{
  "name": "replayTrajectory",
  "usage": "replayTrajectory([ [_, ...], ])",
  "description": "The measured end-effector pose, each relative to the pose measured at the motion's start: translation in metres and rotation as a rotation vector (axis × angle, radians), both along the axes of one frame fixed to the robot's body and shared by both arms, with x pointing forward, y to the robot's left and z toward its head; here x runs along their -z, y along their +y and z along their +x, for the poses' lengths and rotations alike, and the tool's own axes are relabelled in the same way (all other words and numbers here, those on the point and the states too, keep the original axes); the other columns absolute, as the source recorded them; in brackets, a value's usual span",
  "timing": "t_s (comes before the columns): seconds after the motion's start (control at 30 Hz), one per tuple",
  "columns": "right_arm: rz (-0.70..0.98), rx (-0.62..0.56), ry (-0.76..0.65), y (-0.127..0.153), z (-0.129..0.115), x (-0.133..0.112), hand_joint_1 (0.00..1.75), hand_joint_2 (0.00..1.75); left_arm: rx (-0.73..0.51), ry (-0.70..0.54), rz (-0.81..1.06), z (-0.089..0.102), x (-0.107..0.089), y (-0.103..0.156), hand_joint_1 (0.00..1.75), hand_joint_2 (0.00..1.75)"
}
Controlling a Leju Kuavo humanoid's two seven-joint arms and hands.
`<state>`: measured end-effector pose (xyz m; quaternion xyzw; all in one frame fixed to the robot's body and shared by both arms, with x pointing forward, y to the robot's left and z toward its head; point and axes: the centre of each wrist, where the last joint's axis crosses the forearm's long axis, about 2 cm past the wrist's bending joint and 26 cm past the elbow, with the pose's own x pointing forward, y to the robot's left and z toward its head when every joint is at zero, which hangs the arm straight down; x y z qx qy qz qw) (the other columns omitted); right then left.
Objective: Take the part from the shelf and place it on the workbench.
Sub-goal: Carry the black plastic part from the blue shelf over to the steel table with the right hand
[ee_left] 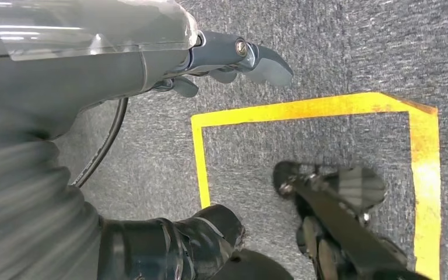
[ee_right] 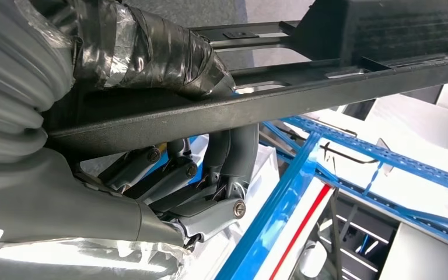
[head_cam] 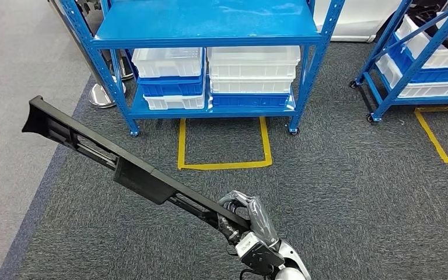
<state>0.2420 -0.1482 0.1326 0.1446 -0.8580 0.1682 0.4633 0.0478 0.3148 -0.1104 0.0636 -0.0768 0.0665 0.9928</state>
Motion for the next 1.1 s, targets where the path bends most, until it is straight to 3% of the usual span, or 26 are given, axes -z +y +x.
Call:
replayTrajectory([
  [1.1,0.032,-0.004,0.025,-0.002,-0.034,0.01,1.73,1.75,-0.003,0.029,0.003,-0.009,0.001,-0.004,0.0,1.75],
])
